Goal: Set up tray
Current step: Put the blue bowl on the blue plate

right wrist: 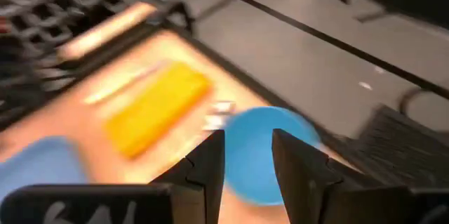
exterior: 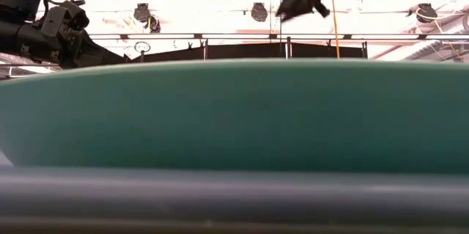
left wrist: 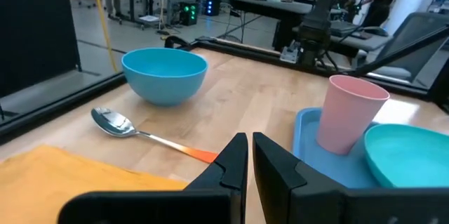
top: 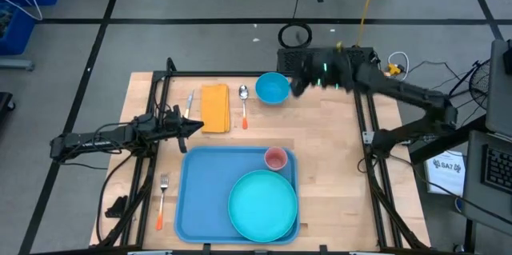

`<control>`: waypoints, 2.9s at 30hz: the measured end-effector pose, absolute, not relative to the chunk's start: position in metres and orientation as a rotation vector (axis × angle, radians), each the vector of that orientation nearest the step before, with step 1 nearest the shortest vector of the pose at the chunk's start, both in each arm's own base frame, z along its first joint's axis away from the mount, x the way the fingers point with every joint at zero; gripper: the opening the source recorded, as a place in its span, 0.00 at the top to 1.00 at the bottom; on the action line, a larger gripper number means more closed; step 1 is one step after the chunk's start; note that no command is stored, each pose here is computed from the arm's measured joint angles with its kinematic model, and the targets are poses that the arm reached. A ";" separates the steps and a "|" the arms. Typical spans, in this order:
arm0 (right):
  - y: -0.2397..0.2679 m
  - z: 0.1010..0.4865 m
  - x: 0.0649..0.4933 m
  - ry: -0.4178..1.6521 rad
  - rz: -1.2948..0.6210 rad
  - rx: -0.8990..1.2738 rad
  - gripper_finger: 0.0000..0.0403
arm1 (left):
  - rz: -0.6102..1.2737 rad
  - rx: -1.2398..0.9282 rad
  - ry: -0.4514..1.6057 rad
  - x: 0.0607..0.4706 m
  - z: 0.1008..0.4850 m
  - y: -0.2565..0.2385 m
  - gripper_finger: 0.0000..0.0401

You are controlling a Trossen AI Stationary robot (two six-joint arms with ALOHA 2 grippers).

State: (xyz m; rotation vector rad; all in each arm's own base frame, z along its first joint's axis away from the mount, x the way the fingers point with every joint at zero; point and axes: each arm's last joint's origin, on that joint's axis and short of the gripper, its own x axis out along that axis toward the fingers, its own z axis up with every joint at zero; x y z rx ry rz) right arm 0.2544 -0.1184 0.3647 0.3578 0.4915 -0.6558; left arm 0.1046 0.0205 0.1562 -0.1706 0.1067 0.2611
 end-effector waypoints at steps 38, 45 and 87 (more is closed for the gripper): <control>-0.220 0.225 0.295 0.977 -0.752 0.424 0.54 | 0.190 -0.259 0.125 0.105 0.154 0.018 0.94; -0.223 0.211 0.299 1.010 -0.753 0.442 0.54 | 0.191 -0.260 0.124 0.105 0.154 0.018 0.94; -0.213 0.223 0.313 0.664 -0.536 0.427 0.99 | 0.191 -0.251 0.124 0.105 0.154 0.018 0.94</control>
